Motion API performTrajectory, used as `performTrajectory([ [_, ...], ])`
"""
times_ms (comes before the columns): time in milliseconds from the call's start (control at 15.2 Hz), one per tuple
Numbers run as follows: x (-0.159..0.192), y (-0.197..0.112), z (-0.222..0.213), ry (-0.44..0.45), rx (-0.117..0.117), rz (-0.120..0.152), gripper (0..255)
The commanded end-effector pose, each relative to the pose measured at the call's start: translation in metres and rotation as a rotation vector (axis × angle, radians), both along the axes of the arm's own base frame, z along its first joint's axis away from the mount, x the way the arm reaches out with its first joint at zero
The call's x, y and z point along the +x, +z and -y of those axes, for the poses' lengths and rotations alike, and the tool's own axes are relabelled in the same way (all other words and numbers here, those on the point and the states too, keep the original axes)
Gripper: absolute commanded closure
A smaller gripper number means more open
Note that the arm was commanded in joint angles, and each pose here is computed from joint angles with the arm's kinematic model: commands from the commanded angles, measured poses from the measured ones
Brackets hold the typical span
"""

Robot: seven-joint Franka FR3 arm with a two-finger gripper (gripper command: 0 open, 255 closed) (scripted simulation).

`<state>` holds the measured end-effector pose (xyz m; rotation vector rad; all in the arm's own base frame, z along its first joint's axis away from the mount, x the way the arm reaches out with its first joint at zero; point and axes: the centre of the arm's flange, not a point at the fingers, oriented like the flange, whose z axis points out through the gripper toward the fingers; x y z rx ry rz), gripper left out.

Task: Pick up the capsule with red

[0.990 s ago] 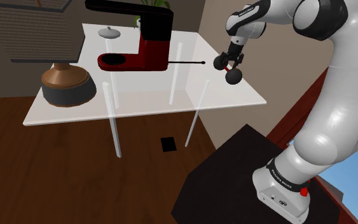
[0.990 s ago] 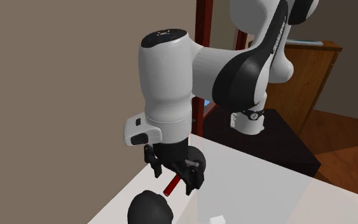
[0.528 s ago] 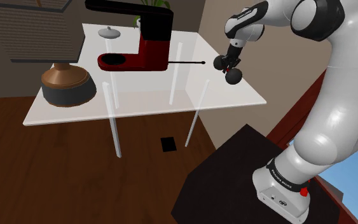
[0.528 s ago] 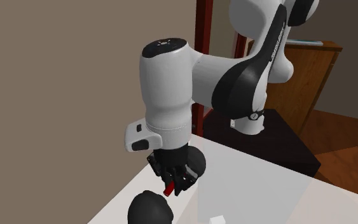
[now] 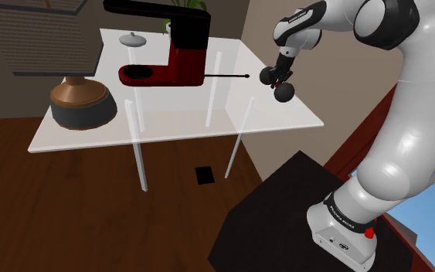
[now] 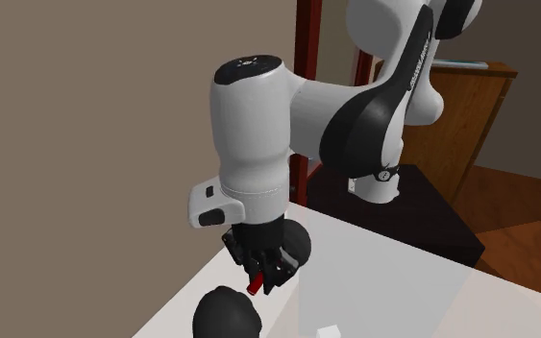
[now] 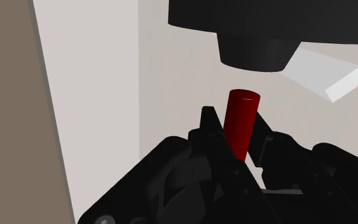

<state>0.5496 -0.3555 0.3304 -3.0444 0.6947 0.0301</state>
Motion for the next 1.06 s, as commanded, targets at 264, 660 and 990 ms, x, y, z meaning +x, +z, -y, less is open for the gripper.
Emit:
performTrajectory([
  [264, 0.0, 0.029, 0.0, 0.0, 0.0, 0.001, 255],
  [660, 0.0, 0.061, 0.0, 0.0, 0.0, 0.001, 255],
  [990, 0.0, 0.078, 0.0, 0.0, 0.0, 0.001, 255],
])
